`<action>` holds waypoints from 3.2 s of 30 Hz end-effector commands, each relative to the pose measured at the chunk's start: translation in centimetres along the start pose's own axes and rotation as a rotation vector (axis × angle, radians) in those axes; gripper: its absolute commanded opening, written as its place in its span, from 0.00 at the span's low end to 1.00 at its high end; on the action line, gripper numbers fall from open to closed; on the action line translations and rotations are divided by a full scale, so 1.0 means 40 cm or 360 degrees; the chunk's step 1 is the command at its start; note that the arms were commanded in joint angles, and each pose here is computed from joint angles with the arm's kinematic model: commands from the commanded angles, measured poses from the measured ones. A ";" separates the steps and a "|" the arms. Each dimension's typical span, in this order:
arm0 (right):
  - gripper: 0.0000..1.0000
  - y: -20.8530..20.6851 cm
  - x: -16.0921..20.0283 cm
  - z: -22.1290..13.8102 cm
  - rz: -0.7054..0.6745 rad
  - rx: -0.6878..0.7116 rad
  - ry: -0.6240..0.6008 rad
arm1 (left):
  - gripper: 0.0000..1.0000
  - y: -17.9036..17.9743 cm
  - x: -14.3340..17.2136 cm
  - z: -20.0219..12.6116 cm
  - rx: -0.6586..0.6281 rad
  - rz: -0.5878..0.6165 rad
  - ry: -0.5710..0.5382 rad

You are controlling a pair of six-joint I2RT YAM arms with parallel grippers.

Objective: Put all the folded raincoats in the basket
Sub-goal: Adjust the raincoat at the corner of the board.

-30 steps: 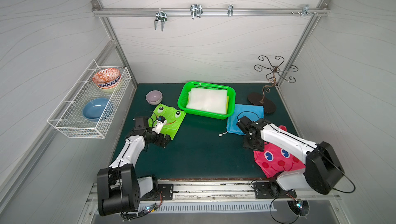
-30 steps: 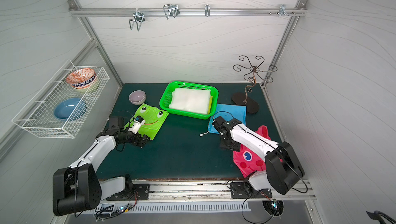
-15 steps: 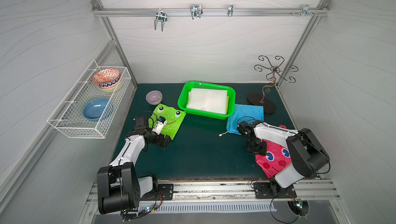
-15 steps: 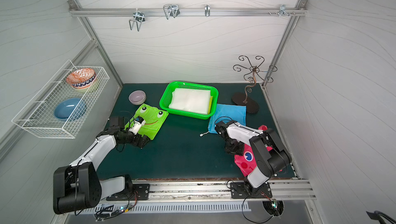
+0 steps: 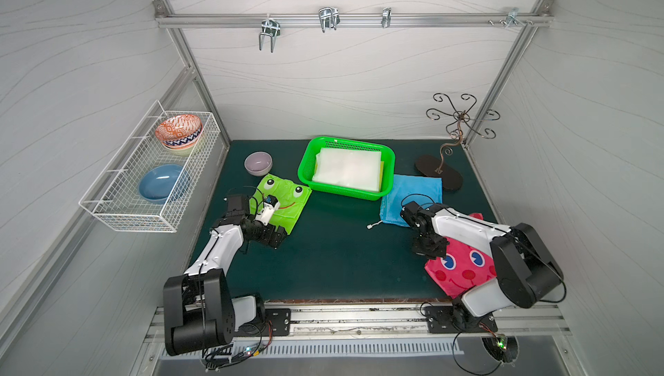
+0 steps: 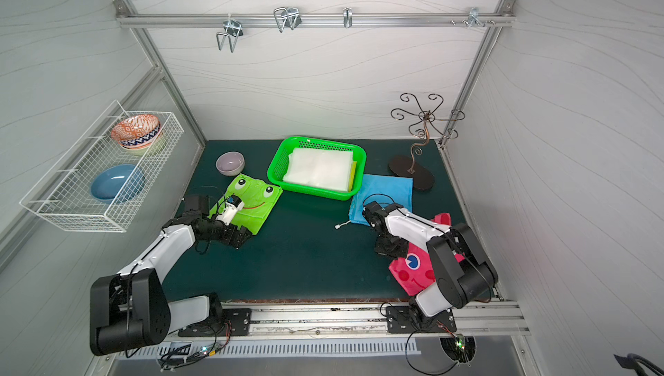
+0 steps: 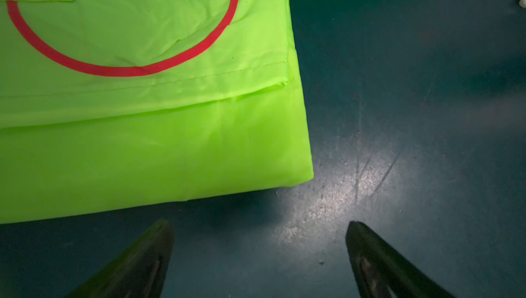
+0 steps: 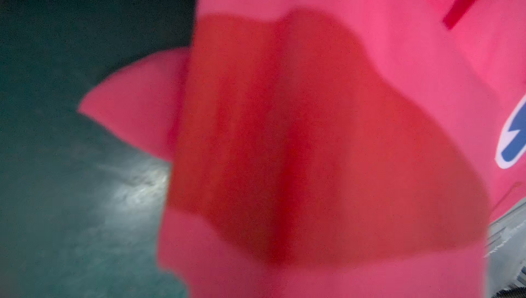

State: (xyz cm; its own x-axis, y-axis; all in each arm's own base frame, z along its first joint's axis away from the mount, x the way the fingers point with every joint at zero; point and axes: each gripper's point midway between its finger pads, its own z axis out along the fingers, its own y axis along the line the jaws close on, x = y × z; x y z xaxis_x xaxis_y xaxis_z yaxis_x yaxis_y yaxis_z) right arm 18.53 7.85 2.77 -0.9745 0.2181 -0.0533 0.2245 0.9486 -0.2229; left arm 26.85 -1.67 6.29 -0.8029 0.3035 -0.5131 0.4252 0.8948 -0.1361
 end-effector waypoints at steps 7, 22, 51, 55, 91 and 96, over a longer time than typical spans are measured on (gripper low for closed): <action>0.00 0.204 0.086 -0.125 -0.0211 -0.0460 0.0150 | 0.99 0.007 -0.031 -0.017 0.0000 0.0008 -0.0034; 0.14 -0.020 0.003 -0.128 -0.0107 0.0114 -0.0052 | 0.99 -0.029 -0.062 -0.023 0.0178 -0.0093 -0.0061; 0.99 -0.290 -0.187 -0.313 0.0937 -0.0783 -0.0324 | 0.99 -0.964 -0.406 0.065 0.1362 0.0778 -0.0080; 0.97 -0.320 -0.252 -0.231 0.1234 -0.1080 -0.0270 | 0.94 -1.075 -0.352 0.156 0.1370 0.0821 0.0081; 0.93 -0.491 -0.095 0.117 0.2309 -0.0796 -0.0340 | 0.93 -1.138 -0.253 0.352 0.1168 0.0423 0.0383; 0.85 -0.464 -0.132 0.147 0.2239 -0.0968 -0.0342 | 0.94 -1.133 -0.248 0.352 0.1157 0.0453 0.0376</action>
State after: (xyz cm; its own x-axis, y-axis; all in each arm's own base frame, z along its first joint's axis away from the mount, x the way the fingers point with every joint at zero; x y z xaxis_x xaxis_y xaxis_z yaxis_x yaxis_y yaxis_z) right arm 16.17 -12.98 2.65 0.1213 0.9900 -0.0720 0.9179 -0.0843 0.3878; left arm 21.43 -49.62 5.36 -0.6738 0.6187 -0.4041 0.7069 0.3804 -0.5963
